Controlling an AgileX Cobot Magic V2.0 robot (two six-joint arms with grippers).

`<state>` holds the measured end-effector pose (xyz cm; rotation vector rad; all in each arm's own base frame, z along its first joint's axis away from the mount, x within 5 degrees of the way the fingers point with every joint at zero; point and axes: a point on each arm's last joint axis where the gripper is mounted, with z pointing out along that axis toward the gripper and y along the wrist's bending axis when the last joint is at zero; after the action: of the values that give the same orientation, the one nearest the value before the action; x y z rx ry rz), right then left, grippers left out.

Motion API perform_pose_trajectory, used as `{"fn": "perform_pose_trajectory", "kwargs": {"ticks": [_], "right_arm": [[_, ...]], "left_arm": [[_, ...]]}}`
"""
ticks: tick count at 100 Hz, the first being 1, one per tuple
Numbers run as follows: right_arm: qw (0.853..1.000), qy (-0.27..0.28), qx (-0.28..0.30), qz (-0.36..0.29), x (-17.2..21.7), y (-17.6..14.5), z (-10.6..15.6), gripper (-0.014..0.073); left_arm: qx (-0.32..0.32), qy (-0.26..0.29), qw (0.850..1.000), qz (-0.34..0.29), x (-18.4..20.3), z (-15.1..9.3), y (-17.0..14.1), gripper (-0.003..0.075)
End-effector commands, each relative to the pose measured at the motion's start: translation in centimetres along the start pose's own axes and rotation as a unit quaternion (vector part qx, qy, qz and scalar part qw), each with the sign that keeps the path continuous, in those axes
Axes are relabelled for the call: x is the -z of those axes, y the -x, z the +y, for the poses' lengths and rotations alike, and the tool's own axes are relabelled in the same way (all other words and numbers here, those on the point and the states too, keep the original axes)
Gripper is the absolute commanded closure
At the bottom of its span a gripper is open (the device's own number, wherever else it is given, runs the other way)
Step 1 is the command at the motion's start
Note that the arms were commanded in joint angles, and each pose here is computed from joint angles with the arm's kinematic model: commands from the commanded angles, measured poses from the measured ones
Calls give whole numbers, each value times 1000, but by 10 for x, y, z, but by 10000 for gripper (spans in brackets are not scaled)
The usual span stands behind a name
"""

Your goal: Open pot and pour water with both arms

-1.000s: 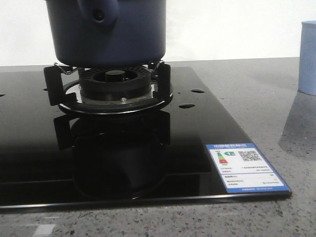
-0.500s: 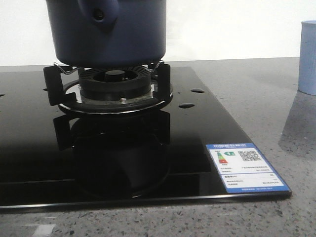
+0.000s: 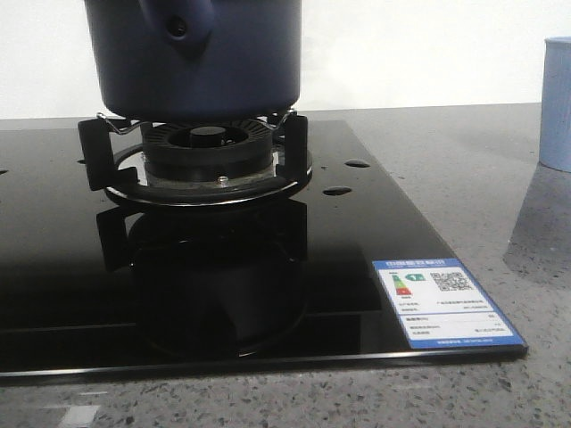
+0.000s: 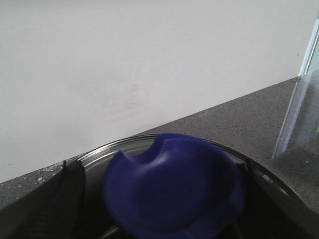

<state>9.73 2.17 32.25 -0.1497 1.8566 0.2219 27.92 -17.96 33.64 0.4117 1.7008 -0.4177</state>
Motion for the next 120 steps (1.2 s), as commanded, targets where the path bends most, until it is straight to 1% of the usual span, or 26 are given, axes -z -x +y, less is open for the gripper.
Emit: {"fn": "perform_pose_trajectory", "kwargs": {"ticks": [1, 6, 13, 22, 35, 48, 64, 79, 95, 112, 120], "right_arm": [[999, -10, 6, -51, 3, 18, -1, 57], [999, -10, 6, -51, 3, 18, -1, 57], [999, -10, 6, -51, 3, 18, -1, 57], [999, -10, 6, -51, 3, 18, -1, 57], [999, -10, 6, -51, 3, 18, -1, 57], [999, -10, 6, -52, 3, 18, -1, 58], [997, -24, 4, -76, -1, 16, -5, 58], [993, -59, -3, -102, -8, 4, -14, 58], [989, -94, -8, -114, -19, -16, -23, 58], [990, -110, 0, -83, -41, -24, -31, 58], [989, -123, 0, -82, -54, -25, -36, 58]], "left_arm": [[5, 10, 998, -63, 6, 1, 24, 166], [5, 10, 998, -63, 6, 1, 24, 171], [5, 11, 998, -65, 6, 1, 25, 199], [5, 12, 998, -67, 6, 2, 26, 271], [5, 12, 998, -67, 6, 2, 26, 334], [6, 11, 997, -78, 13, 2, 32, 334], [10, 16, 993, -120, 38, 6, 55, 334], [13, 42, 986, -159, 70, 24, 77, 334], [13, 80, 981, -174, 101, 47, 91, 334], [12, 107, 976, -187, 124, 59, 99, 334], [11, 115, 975, -189, 131, 63, 101, 334]]}}
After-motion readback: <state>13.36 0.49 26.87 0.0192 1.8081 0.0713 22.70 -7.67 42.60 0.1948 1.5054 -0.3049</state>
